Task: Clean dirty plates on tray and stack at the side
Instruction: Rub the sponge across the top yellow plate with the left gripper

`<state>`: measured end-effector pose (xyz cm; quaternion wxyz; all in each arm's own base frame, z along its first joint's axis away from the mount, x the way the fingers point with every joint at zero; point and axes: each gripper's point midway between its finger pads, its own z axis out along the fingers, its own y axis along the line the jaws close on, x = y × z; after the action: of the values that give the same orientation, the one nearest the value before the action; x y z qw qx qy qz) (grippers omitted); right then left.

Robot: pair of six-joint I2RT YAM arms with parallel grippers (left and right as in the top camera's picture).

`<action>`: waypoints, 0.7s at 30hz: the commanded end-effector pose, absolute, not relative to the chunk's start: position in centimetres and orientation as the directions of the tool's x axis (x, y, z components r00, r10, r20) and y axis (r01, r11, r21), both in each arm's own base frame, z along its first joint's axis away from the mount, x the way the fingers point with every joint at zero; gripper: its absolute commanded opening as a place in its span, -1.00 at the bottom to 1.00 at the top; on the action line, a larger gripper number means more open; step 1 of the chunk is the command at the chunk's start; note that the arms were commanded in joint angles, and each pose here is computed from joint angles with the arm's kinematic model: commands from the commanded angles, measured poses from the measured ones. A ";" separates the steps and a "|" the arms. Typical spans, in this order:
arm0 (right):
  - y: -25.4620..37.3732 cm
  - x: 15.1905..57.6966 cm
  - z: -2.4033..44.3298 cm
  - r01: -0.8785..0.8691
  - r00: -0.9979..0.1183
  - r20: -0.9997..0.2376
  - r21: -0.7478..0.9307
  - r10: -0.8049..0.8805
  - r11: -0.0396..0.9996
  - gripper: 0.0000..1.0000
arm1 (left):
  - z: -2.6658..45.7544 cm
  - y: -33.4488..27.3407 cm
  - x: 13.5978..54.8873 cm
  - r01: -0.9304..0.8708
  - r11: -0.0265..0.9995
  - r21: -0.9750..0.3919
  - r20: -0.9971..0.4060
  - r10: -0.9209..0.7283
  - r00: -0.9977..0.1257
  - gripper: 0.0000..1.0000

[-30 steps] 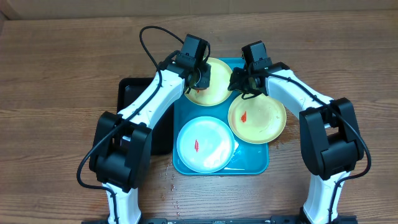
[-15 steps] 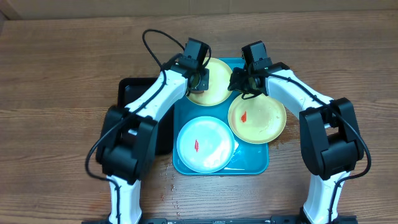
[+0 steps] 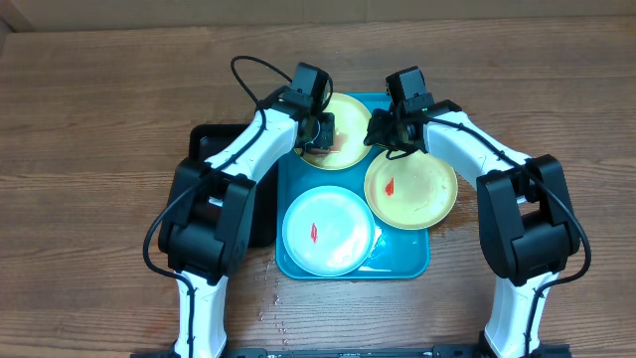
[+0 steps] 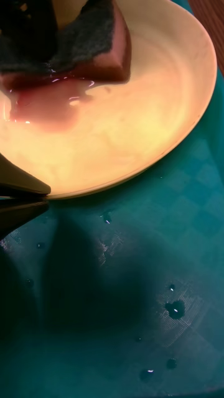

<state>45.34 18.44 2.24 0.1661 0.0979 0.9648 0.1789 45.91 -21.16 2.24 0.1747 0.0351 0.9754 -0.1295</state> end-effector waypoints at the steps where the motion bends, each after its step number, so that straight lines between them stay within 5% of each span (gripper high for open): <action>1: 18.5 45.1 0.9 0.139 -0.931 -0.269 0.365 0.247 0.920 -0.92 | 1.6 -25.0 43.9 0.151 0.888 -0.435 -0.239 0.049 -0.970 -0.92; 11: 18.5 45.1 0.9 0.139 -0.931 -0.269 0.365 0.247 0.921 -0.92 | 10.7 -24.9 48.5 0.188 0.871 -0.453 -0.383 0.000 -0.924 -0.92; 21: 18.5 45.1 0.9 0.139 -0.931 -0.270 0.365 0.247 0.921 -0.92 | 7.0 -19.7 48.4 0.051 0.991 -0.128 -0.384 -0.002 -0.923 -0.92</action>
<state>45.48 18.49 2.26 0.1687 0.0977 0.9641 0.1803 47.99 -21.60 8.08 0.1794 0.0308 0.9738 -0.1367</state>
